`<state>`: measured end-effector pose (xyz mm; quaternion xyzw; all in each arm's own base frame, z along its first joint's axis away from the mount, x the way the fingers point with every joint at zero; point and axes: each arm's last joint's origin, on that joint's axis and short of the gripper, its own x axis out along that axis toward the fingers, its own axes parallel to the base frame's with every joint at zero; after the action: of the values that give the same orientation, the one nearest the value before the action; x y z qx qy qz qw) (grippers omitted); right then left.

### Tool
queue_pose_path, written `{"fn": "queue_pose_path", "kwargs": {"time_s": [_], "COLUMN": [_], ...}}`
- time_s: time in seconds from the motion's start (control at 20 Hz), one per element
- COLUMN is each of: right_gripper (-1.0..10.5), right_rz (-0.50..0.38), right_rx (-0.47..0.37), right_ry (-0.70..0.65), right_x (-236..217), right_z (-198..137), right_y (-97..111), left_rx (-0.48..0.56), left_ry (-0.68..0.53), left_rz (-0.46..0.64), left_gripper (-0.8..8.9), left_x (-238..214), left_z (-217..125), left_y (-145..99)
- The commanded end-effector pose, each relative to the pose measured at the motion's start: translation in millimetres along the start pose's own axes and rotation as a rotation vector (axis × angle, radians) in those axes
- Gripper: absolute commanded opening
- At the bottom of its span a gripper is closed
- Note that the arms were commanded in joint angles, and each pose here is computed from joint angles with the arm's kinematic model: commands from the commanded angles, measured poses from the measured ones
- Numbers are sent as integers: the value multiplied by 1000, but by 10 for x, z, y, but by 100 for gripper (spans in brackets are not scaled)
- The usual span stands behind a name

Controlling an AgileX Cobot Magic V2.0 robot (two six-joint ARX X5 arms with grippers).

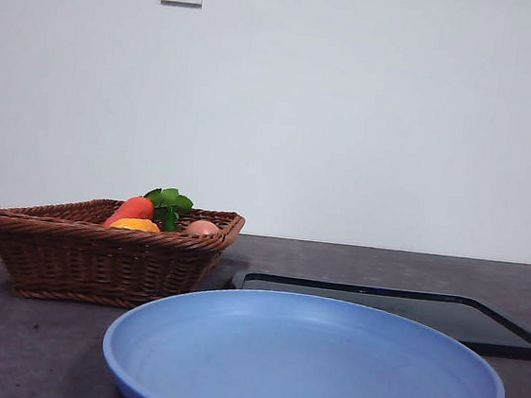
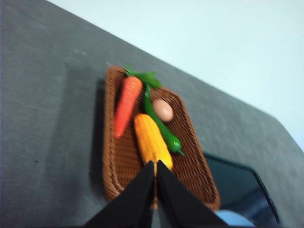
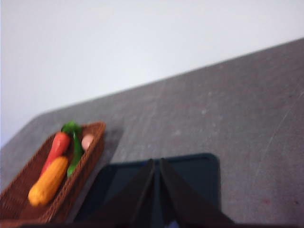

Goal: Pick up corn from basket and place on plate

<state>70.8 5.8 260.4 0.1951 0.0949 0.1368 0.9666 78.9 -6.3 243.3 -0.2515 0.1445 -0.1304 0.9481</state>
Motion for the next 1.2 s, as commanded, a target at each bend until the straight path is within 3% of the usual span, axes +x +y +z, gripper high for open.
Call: {"fn": "queue_pose_path", "kwargs": {"time_s": [0.05,0.55,0.9,1.0,1.1,1.2], "right_gripper": [3,3,4,91,279,327], "right_rz": [5,20,60,57,50,56], "right_rx": [-79,-127,-140,-121,-95,-89], "right_ry": [81,482,587,604,617,639], "right_x": [-32,8,95,130,160,203], "right_z": [150,421,507,504,502,494], "right_y": [80,198,251,243,234,228], "left_rx": [81,173,145,138,137,138], "left_ry": [54,297,414,415,415,415], "left_rz": [-22,-42,-48,-46,-46,-46], "left_gripper": [7,7,18,132,327,414], "left_x": [-28,-33,24,26,26,26], "left_z": [137,451,449,449,449,449], "left_y": [-94,-286,-290,-289,-289,-289]}}
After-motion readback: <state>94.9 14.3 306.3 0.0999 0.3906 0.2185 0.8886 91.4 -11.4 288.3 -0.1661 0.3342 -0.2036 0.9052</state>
